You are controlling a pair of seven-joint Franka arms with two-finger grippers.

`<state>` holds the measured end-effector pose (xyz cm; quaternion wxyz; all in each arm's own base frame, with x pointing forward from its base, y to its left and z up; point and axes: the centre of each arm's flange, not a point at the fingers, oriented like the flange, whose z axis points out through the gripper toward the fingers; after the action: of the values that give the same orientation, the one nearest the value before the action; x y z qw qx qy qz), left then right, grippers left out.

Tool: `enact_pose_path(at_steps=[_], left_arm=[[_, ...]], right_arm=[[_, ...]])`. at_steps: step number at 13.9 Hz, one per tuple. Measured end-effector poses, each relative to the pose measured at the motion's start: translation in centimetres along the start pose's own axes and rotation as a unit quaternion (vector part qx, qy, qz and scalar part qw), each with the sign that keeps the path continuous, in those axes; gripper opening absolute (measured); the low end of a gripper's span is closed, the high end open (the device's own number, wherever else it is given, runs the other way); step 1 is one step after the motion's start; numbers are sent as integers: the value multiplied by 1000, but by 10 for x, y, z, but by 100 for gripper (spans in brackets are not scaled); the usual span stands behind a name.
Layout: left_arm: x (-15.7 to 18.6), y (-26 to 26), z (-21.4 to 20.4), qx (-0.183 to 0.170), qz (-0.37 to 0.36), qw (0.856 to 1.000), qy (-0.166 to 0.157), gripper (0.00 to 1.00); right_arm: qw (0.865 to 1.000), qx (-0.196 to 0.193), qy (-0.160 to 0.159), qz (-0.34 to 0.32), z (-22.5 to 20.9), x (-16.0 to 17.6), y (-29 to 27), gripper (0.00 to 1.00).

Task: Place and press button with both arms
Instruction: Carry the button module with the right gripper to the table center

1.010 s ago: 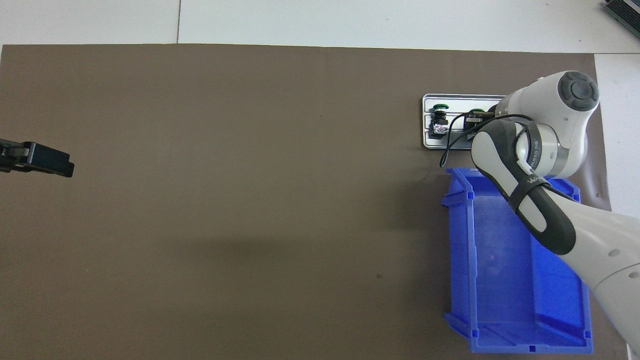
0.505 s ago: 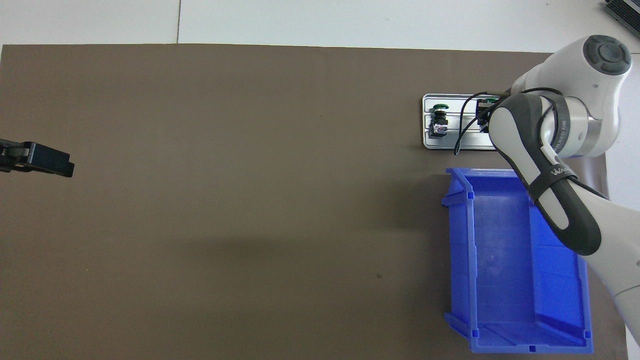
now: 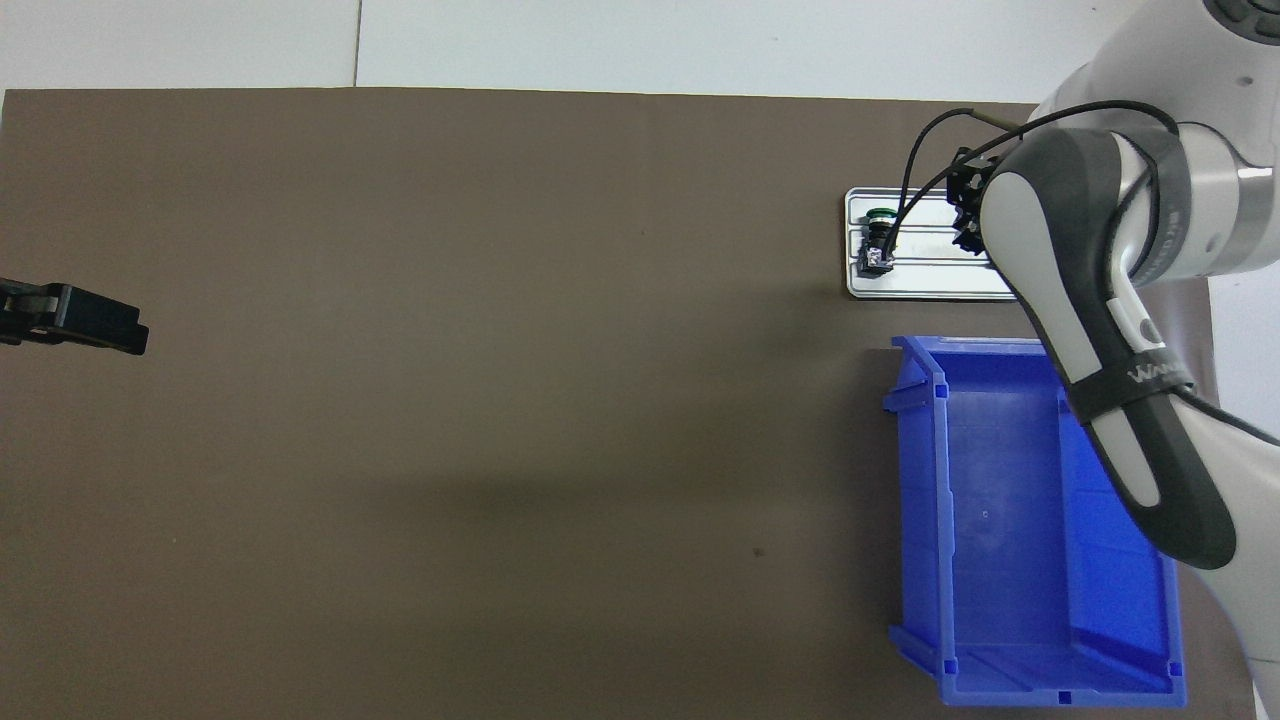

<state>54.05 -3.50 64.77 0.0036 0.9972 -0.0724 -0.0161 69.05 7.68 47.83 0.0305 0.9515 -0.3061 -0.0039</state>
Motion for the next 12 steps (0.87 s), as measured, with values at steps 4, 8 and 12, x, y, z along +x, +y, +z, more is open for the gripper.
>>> enact_pose_path(at_steps=[4, 8, 12], left_arm=[[0, 0, 0, 0, 0, 1000, 0, 100], [0, 0, 0, 0, 0, 1000, 0, 100], [0, 0, 0, 0, 0, 1000, 0, 100]], right_arm=[[987, 6, 5, 158, -13, -70, -66, 33], [968, 35, 7, 248, -27, -147, -126, 33], [945, 52, 2, 324, -23, -215, -169, 33]])
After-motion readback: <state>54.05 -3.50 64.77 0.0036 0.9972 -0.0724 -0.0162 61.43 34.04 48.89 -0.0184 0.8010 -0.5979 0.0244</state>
